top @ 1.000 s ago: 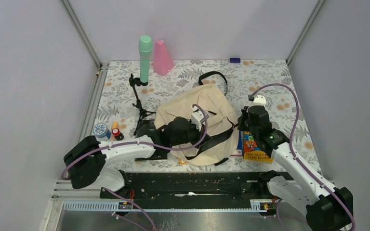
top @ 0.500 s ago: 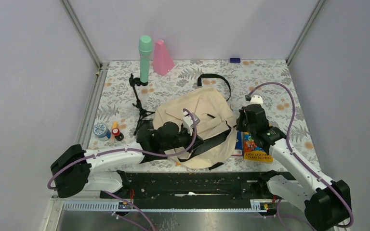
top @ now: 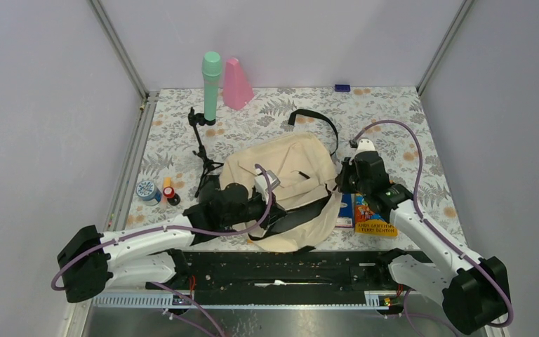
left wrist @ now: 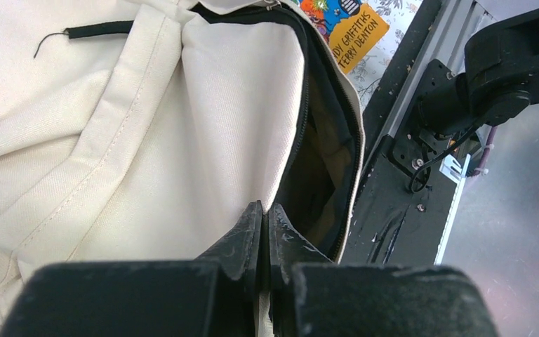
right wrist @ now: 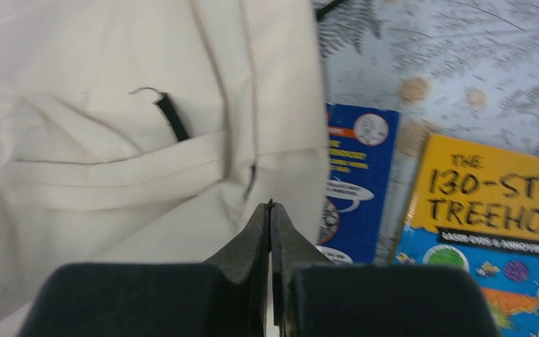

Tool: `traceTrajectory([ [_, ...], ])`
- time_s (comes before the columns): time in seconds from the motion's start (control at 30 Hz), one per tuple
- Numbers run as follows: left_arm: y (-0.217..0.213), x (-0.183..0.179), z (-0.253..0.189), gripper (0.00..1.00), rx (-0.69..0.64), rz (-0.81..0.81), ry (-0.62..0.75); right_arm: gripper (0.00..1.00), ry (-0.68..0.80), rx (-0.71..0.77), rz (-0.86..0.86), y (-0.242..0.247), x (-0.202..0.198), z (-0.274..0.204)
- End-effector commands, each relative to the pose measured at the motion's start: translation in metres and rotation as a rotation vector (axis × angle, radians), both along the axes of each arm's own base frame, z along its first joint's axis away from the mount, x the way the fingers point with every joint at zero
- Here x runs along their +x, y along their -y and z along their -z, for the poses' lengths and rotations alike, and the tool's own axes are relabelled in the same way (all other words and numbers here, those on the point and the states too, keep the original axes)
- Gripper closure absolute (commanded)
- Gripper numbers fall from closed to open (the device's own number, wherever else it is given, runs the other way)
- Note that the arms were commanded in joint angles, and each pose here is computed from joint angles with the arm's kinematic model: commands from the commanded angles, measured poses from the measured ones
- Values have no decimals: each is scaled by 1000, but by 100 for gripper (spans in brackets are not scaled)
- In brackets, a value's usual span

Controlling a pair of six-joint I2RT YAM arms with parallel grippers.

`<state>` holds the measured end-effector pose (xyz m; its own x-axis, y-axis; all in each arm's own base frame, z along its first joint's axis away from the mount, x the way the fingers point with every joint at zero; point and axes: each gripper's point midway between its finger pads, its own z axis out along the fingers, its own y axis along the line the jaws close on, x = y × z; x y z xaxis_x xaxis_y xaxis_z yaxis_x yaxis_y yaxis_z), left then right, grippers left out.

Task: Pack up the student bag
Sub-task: Unzip the student bag at the center of the board.

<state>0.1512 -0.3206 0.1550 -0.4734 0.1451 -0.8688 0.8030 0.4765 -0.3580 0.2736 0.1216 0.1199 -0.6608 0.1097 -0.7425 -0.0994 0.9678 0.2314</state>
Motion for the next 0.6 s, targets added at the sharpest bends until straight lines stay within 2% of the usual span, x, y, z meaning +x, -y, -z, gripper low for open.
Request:
traceTrajectory([
  [0.0, -2, -5, -2, 97, 21, 16, -16, 100, 133, 119, -171, -33, 5, -34],
  [0.07, 6, 1, -11, 84, 13, 11, -8, 100, 150, 123, -195, -38, 1, -37],
  [0.17, 22, 11, -29, 57, -18, 13, 18, 100, 147, 121, -201, -38, -4, -36],
  [0.27, 42, 20, -51, 36, -71, 32, 56, 100, 132, 129, -213, -42, -9, -32],
  [0.4, 67, 32, -69, 25, -118, 53, 93, 100, 122, 142, -222, -46, -16, -29],
  [0.57, 97, 44, -70, 20, -116, 79, 82, 100, 134, 151, -219, -46, -19, -31],
])
